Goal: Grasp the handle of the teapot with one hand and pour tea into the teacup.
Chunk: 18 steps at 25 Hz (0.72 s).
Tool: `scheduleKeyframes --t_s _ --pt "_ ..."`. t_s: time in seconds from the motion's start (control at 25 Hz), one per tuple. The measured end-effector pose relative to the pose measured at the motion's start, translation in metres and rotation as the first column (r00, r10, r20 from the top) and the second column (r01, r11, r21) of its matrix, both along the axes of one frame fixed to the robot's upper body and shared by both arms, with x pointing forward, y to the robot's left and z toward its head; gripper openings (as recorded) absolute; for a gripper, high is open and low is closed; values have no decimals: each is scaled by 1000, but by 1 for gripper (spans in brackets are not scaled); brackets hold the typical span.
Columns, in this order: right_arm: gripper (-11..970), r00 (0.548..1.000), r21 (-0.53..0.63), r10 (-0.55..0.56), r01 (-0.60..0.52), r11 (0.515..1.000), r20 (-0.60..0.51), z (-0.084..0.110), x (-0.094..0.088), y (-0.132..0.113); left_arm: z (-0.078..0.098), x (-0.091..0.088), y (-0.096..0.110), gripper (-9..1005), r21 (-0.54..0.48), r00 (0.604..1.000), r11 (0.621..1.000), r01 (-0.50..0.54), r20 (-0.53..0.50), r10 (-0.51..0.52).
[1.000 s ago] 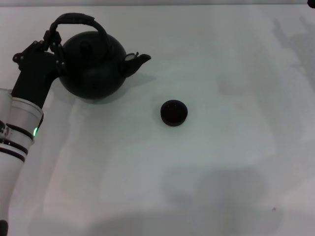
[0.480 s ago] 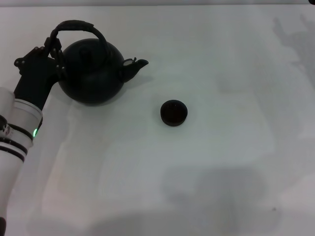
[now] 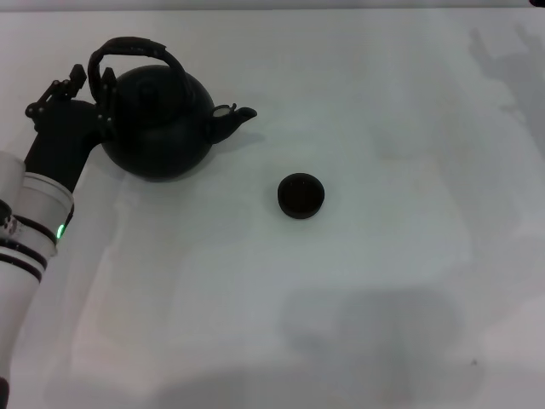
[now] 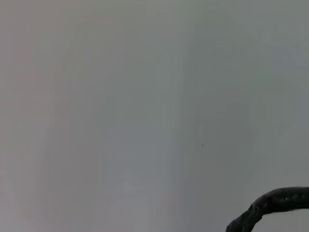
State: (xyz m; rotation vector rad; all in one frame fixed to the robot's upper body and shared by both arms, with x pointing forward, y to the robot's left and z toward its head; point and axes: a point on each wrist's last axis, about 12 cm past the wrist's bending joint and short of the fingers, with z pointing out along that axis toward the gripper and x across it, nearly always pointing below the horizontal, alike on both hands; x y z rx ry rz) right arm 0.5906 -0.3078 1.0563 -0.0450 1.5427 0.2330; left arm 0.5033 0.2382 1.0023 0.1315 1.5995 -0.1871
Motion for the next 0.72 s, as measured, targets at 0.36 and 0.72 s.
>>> scheduleKeyframes --t_s 0.36,0.72 --pt "832 1000 -3 -7 7 1000 -18 -2 0 -1 -2 -25 14 556 -17 997 999 -48 55 49" --pt "832 998 -8 -30 29 1000 -63 -13 -10 -7 -3 -49 52 705 11 975 981 -192 112 190"
